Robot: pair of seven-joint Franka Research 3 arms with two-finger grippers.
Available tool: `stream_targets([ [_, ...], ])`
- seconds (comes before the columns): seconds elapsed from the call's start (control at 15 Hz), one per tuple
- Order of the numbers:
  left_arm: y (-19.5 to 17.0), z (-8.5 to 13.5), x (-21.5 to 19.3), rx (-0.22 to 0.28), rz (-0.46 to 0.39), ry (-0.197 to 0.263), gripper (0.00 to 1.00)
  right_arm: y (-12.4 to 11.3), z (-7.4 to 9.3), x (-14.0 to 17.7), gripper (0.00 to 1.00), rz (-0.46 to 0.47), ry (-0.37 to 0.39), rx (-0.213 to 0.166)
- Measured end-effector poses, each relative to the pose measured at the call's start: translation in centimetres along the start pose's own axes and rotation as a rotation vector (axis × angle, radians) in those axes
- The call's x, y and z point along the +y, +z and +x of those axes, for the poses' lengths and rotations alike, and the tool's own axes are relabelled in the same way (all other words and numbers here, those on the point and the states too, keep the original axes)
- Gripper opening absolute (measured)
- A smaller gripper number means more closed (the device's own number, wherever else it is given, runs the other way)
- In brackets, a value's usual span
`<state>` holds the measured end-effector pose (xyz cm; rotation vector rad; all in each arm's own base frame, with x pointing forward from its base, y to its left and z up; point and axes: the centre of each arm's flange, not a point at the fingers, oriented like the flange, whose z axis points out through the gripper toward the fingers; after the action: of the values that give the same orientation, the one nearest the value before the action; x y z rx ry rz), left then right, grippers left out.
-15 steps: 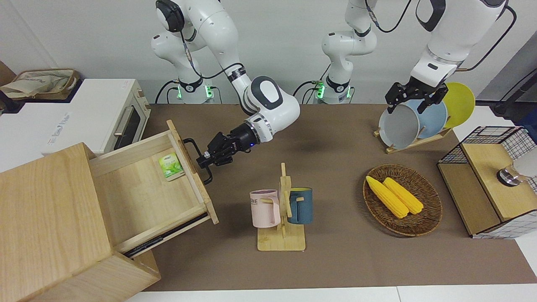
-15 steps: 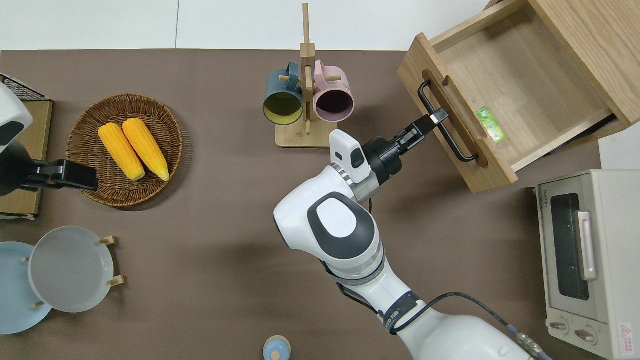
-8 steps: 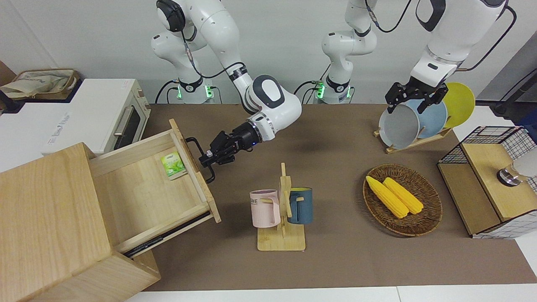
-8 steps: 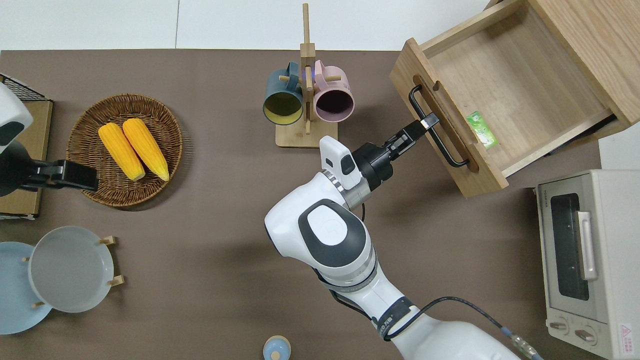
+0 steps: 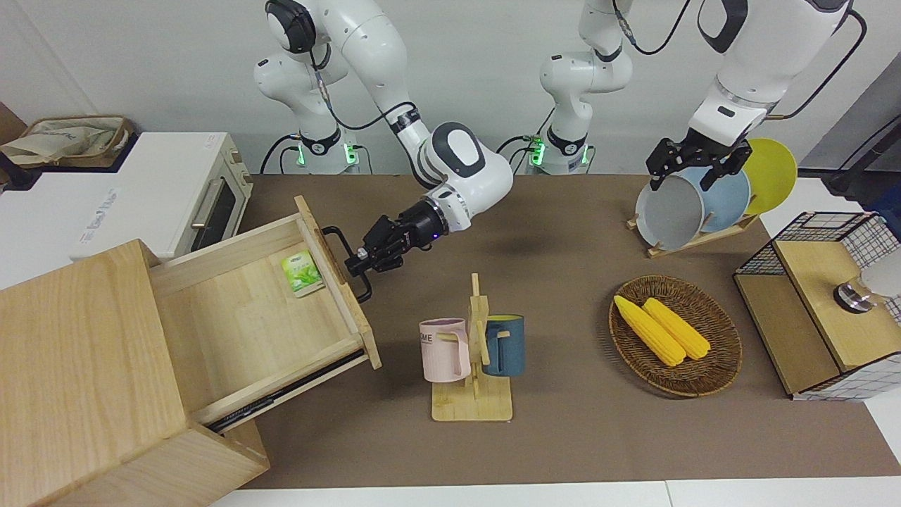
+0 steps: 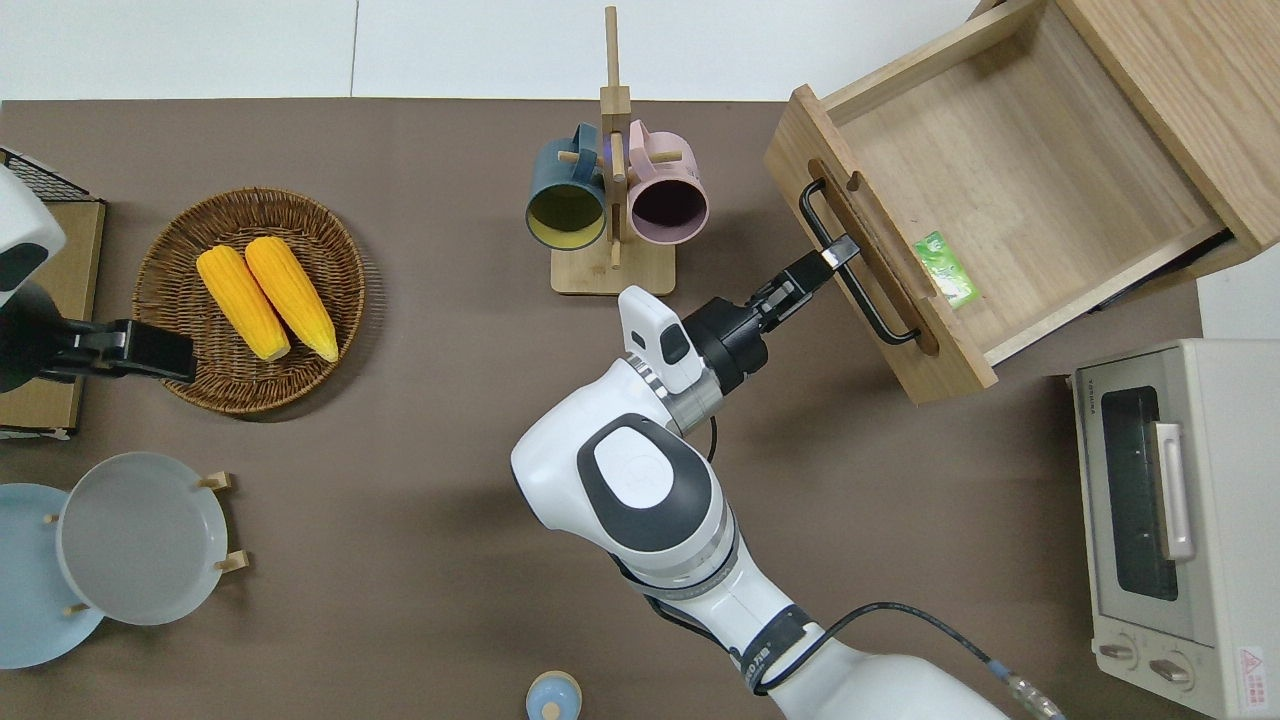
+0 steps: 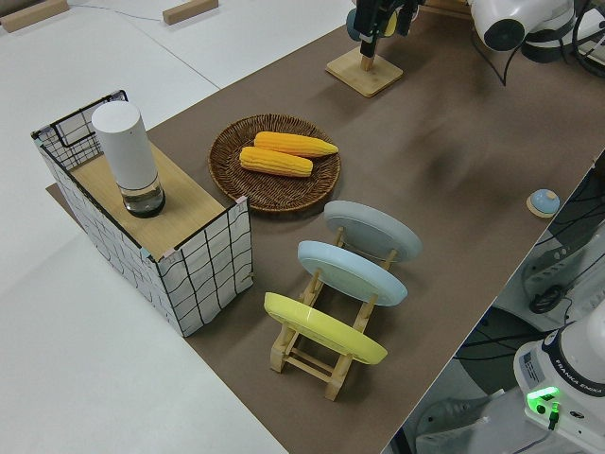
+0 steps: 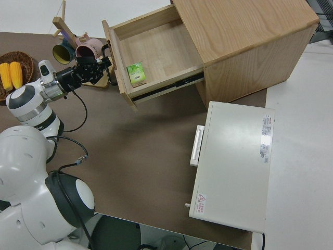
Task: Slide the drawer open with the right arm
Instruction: 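Pull the drawer handle toward the robot with the right gripper, then open the right gripper and withdraw it from the handle toward the robot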
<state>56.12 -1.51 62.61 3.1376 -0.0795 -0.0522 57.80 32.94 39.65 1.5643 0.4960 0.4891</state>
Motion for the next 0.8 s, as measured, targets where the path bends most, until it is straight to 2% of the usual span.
stream_targets([
  [0.47,0.0,0.0,0.0,0.000,0.000,0.000,1.00,0.0,0.0,0.0,0.18,0.003,0.001,-0.002],
  [0.6,0.0,0.0,0.0,0.000,0.000,0.000,1.00,-0.3,0.3,0.4,0.29,0.014,0.012,0.011],
  [0.8,0.0,0.0,0.0,0.000,0.000,0.000,1.00,-0.6,1.0,1.8,0.57,0.023,0.037,0.022],
])
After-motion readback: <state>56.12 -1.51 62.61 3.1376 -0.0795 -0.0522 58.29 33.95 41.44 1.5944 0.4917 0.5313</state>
